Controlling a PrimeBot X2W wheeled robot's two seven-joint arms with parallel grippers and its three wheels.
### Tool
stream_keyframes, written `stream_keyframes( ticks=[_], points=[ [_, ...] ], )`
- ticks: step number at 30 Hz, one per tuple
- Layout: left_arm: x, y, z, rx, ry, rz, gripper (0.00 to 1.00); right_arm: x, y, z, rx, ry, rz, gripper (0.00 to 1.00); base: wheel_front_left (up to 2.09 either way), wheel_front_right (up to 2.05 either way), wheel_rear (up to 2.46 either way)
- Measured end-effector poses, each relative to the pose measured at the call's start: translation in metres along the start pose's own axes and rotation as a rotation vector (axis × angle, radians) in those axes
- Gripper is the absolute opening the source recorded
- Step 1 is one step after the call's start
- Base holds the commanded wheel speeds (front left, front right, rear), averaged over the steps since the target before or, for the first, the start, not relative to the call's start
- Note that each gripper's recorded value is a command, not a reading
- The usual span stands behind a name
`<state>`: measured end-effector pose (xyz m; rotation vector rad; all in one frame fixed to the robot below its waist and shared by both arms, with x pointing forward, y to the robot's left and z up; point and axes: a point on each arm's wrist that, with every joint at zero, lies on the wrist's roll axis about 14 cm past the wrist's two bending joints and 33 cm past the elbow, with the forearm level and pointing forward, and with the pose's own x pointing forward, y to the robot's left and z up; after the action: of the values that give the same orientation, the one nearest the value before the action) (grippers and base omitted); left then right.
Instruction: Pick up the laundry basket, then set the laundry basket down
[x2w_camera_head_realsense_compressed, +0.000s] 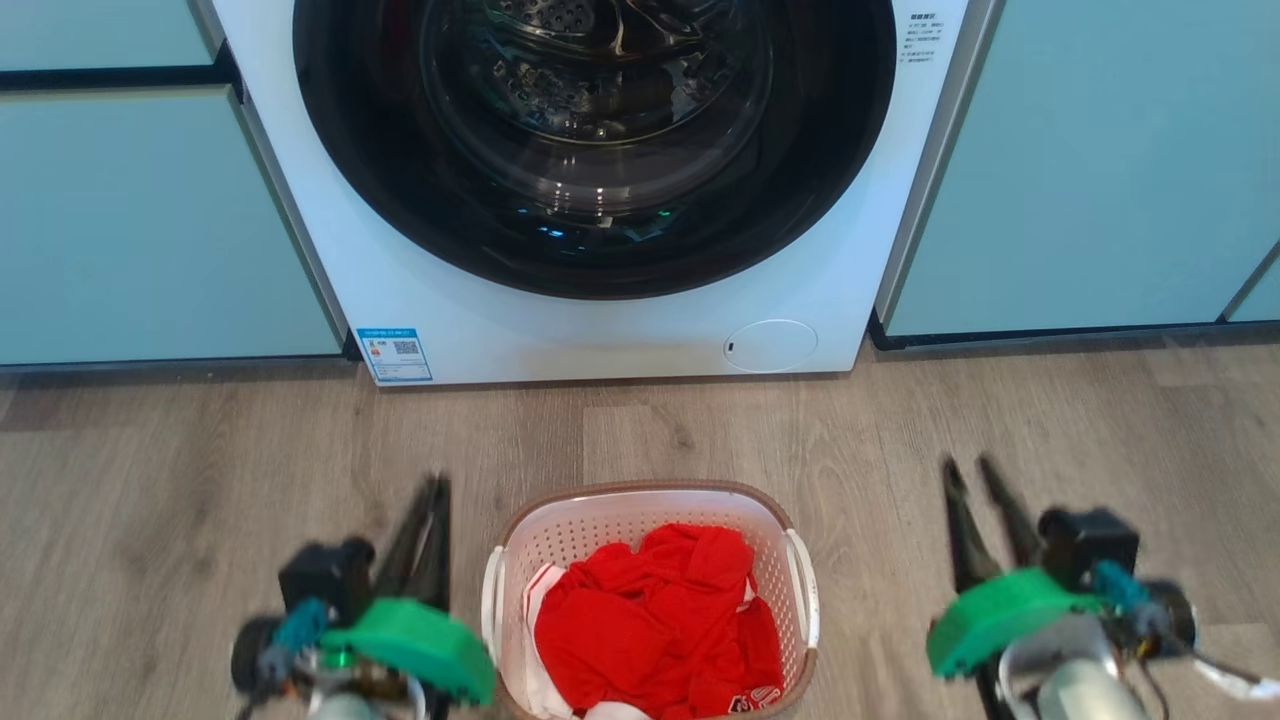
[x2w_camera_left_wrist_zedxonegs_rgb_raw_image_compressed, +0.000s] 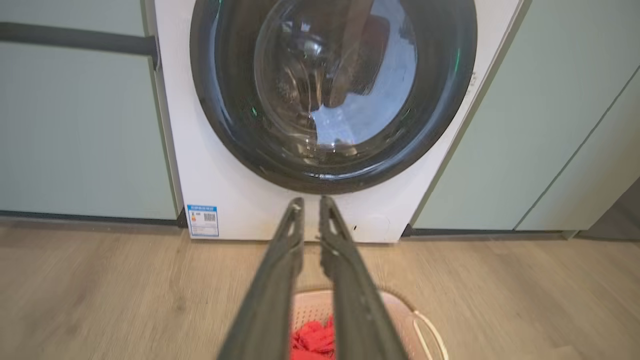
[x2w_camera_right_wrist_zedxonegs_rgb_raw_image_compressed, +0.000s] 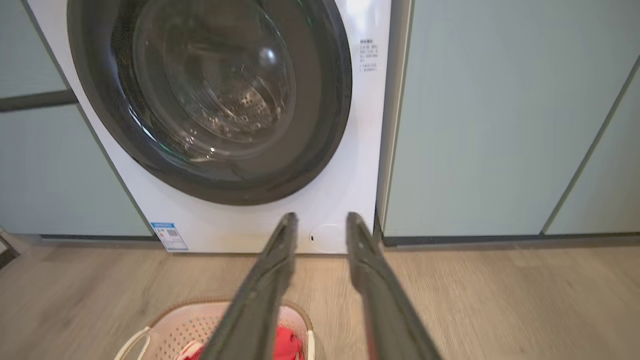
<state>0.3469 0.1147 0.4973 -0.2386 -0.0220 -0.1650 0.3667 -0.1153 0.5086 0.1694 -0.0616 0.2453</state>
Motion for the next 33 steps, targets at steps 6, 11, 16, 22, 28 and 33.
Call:
stream_keyframes(
  ticks=[6, 11, 16, 22, 28, 33],
  points=[
    [-0.018, 0.009, -0.032, -0.046, 0.102, 0.043, 0.0, -0.018, -0.006, -0.029, 0.054, 0.092, -0.037, 0.0, 0.0, 0.0, 0.0],
    [-0.016, 0.012, -0.031, -0.101, 0.105, 0.056, 0.0, -0.017, -0.01, -0.029, 0.11, 0.091, -0.057, 0.0, 0.0, 0.0, 0.0],
    [-0.016, 0.015, -0.033, -0.153, 0.118, 0.074, 0.0, -0.018, -0.014, -0.03, 0.167, 0.093, -0.08, 0.0, 0.0, 0.0, 0.0],
    [-0.016, 0.022, -0.034, -0.217, 0.124, 0.102, 0.0, -0.018, -0.019, -0.031, 0.233, 0.097, -0.106, 0.0, 0.0, 0.0, 0.0],
    [-0.015, 0.025, -0.035, -0.28, 0.13, 0.118, 0.0, -0.019, -0.026, -0.031, 0.301, 0.091, -0.138, 0.0, 0.0, 0.0, 0.0],
    [-0.013, 0.028, -0.035, -0.333, 0.134, 0.132, 0.0, -0.019, -0.03, -0.032, 0.356, 0.098, -0.156, 0.0, 0.0, 0.0, 0.0]
  ],
)
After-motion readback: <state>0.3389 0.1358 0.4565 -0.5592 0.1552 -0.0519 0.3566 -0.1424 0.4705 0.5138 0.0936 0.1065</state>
